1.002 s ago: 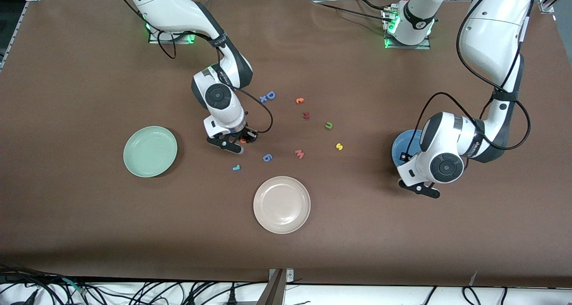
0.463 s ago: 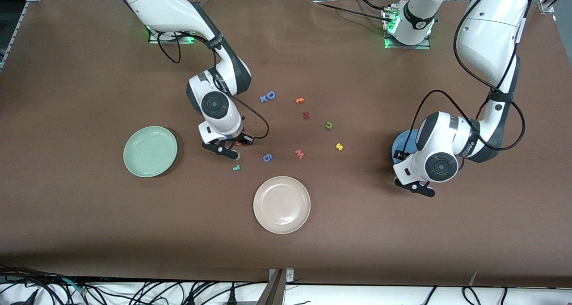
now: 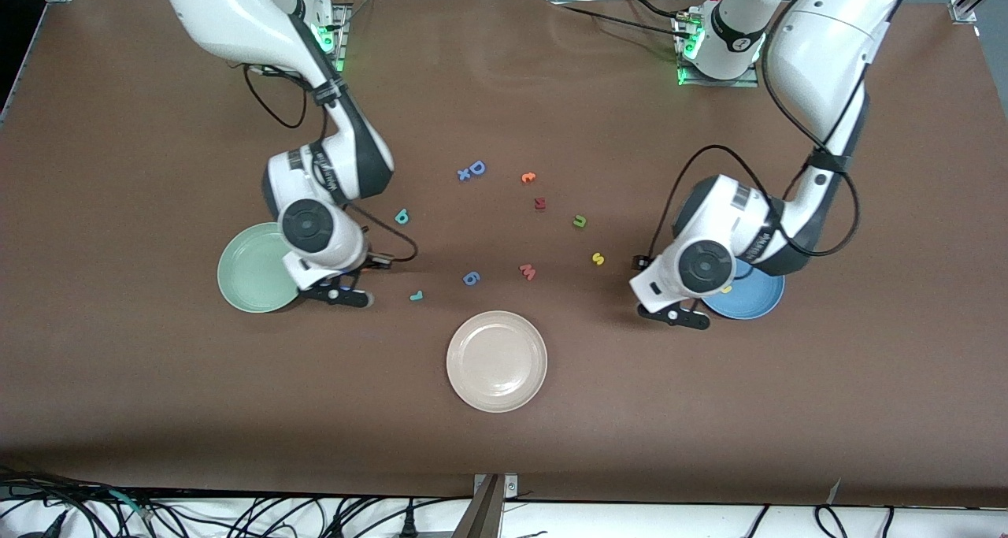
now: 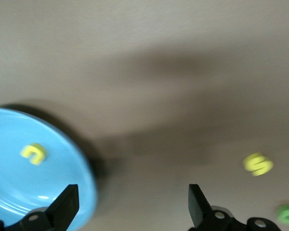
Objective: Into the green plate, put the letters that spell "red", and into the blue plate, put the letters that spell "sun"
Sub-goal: 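Drop the yellow u on the blue plate while the right gripper drops orange a, then grasp the yellow s with the left gripper while the right gripper grasps cyan q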
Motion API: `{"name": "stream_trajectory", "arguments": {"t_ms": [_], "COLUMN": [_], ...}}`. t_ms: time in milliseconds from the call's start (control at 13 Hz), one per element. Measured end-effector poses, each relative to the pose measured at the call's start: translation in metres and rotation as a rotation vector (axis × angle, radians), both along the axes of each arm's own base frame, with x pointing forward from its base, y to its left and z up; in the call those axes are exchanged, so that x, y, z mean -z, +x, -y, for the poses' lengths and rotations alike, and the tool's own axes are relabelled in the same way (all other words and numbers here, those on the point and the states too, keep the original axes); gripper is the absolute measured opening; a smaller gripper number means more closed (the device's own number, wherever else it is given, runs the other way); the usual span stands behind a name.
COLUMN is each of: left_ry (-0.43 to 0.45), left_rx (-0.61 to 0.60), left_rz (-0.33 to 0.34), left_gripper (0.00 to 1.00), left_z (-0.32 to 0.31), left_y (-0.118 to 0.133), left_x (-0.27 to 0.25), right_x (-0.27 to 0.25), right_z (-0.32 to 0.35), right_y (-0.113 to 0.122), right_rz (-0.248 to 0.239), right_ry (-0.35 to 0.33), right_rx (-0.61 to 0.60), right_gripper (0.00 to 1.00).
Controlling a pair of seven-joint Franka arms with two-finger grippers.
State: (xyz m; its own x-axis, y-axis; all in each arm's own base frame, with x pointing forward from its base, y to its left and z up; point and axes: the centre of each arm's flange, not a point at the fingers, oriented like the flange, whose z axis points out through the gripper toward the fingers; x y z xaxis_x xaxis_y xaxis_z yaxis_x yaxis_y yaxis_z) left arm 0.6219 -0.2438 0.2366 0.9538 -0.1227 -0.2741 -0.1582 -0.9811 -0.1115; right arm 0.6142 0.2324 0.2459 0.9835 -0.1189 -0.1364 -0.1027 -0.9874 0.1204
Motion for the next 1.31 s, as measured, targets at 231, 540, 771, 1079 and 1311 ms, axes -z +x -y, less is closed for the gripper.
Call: {"name": "stream_trajectory", "arguments": {"t_ms": [231,540,771,1079,1311], "left_ry": [0.026,0.014,0.002,-0.015,-0.026], "left_rx": [-0.152,-0.299,-0.361,-0.434,-0.468], "left_rz": [0.069,0.124,0.126,0.092,0.075], "left_gripper": [1.0,1.0,1.0,0.99,0.87], "left_z": [0.052,0.084,0.083,0.082,0.081], "left_y": [-0.018,-0.031,-0.035,-0.036,-0.036], "left_x": [0.011,0.045,0.062,0.069,0.069], "right_x": [-0.006,-0.007,-0.007,-0.004,-0.004], "right_z": [0.059,0.136,0.172,0.138,0.095], "right_y": [0.017,0.032,0.036,0.032,0.025], "right_rz": [-0.021,-0.05,-0.058,-0.051,-0.038], "right_ry": [-0.024,-0.014,0.003,0.048,0.045], "right_rx": [-0.101,-0.184,-0.185,-0.125,-0.032], "right_gripper": [0.3,0.3,0.48,0.93,1.0]}}
